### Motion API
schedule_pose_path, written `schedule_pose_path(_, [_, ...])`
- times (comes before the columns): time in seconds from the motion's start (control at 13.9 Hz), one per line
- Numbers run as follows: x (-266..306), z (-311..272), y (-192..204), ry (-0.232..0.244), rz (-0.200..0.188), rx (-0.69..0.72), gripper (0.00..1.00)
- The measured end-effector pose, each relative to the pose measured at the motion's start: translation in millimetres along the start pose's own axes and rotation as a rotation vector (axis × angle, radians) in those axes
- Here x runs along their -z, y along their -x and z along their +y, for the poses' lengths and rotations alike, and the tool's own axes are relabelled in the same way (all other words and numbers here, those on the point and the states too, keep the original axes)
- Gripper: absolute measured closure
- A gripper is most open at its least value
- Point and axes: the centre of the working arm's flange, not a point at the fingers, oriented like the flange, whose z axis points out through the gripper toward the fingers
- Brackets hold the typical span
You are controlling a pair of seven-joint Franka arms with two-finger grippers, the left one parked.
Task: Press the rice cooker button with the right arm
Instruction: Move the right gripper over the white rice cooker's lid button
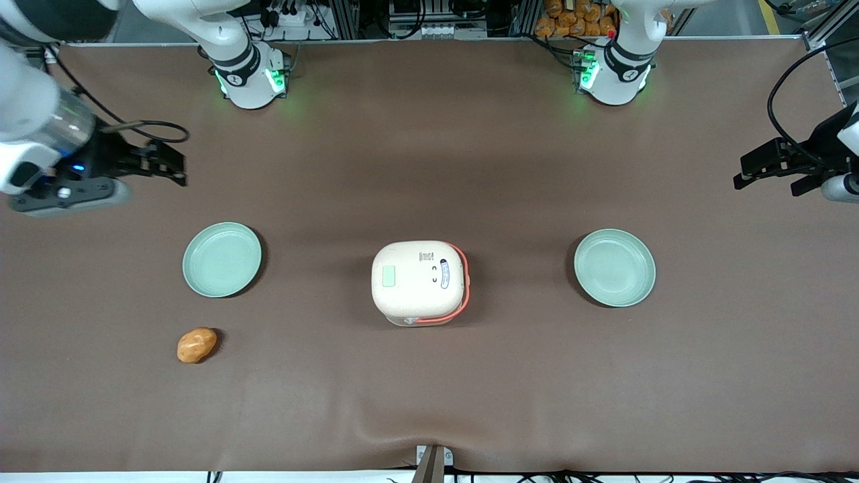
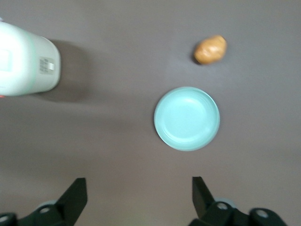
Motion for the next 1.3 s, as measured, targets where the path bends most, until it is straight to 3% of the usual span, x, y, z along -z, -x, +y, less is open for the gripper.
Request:
schedule_pose_path(0.36, [-50,-91,-37,-0.125,0.044,0.064,0.65])
schedule_pose_path(0.58, [-94,-153,-58,-0.132,0.084,0.124,0.96])
schedule_pose_path(0.94, [-159,-227,-79,-0.140,0.160,0.096,0.99])
schedule_pose_path(1.3, [-213,-252,-91,-0.150,0.165,0.094,0.99])
